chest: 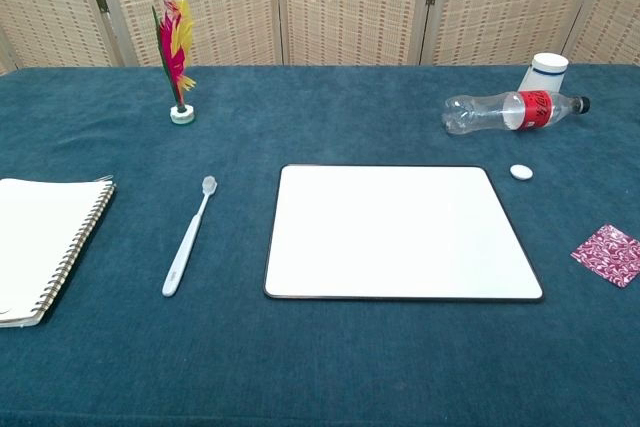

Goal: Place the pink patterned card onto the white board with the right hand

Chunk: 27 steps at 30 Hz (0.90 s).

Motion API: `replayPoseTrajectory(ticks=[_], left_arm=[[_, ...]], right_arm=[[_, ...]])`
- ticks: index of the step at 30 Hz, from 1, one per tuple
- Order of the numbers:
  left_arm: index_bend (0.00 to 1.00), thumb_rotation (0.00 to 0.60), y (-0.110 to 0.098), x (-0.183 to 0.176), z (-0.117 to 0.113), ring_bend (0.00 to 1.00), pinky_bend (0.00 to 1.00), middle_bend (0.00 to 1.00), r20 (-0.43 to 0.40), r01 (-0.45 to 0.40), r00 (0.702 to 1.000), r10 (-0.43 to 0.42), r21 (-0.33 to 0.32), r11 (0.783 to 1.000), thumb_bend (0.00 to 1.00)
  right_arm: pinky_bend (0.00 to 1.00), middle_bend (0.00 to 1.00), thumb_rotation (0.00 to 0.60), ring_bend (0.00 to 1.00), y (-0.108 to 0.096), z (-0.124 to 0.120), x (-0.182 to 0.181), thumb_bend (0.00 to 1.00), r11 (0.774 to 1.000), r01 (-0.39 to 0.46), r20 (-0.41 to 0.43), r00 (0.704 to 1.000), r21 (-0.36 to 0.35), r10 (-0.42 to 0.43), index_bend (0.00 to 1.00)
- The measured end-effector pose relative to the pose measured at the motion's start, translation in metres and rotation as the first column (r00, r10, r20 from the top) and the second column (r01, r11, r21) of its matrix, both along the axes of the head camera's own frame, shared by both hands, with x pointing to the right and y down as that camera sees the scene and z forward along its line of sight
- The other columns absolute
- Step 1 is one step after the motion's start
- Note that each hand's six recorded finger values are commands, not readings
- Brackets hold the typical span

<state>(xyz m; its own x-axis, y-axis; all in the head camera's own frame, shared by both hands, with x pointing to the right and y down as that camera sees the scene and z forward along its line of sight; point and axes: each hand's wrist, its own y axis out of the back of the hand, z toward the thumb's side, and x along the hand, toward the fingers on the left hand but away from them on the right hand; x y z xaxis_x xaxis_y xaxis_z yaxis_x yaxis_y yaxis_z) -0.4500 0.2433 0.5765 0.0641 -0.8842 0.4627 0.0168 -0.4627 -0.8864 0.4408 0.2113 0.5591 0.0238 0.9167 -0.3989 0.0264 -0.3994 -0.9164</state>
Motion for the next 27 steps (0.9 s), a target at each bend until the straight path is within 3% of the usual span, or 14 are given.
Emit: replayPoseTrajectory(ticks=[10, 16, 22, 27], left_arm=[[0.06, 0.600, 0.003, 0.008, 0.001, 0.10, 0.23, 0.07, -0.011, -0.021, 1.000, 0.021, -0.017, 1.000, 0.25], [0.06, 0.600, 0.006, 0.012, -0.004, 0.10, 0.23, 0.07, -0.050, -0.045, 0.998, 0.044, -0.021, 0.999, 0.25], [0.06, 0.600, 0.009, 0.008, -0.011, 0.10, 0.23, 0.07, -0.069, -0.034, 0.997, 0.032, -0.020, 0.999, 0.25], [0.06, 0.600, 0.009, 0.007, -0.012, 0.10, 0.23, 0.07, -0.058, -0.028, 0.998, 0.027, -0.016, 0.999, 0.26]], right_arm=[[0.00, 0.00, 0.600, 0.00, 0.004, -0.002, -0.001, 0.21, 1.000, 0.011, 0.007, 1.000, -0.002, -0.011, 0.00], [0.00, 0.00, 0.600, 0.00, 0.007, 0.008, -0.002, 0.21, 0.998, 0.013, 0.055, 0.998, -0.067, -0.010, 0.00], [0.00, 0.00, 0.600, 0.00, -0.011, 0.014, -0.010, 0.22, 0.993, 0.084, 0.116, 0.990, -0.085, -0.074, 0.00], [0.00, 0.00, 0.600, 0.00, -0.026, 0.022, -0.014, 0.21, 0.968, 0.194, 0.108, 0.978, -0.161, -0.178, 0.02]])
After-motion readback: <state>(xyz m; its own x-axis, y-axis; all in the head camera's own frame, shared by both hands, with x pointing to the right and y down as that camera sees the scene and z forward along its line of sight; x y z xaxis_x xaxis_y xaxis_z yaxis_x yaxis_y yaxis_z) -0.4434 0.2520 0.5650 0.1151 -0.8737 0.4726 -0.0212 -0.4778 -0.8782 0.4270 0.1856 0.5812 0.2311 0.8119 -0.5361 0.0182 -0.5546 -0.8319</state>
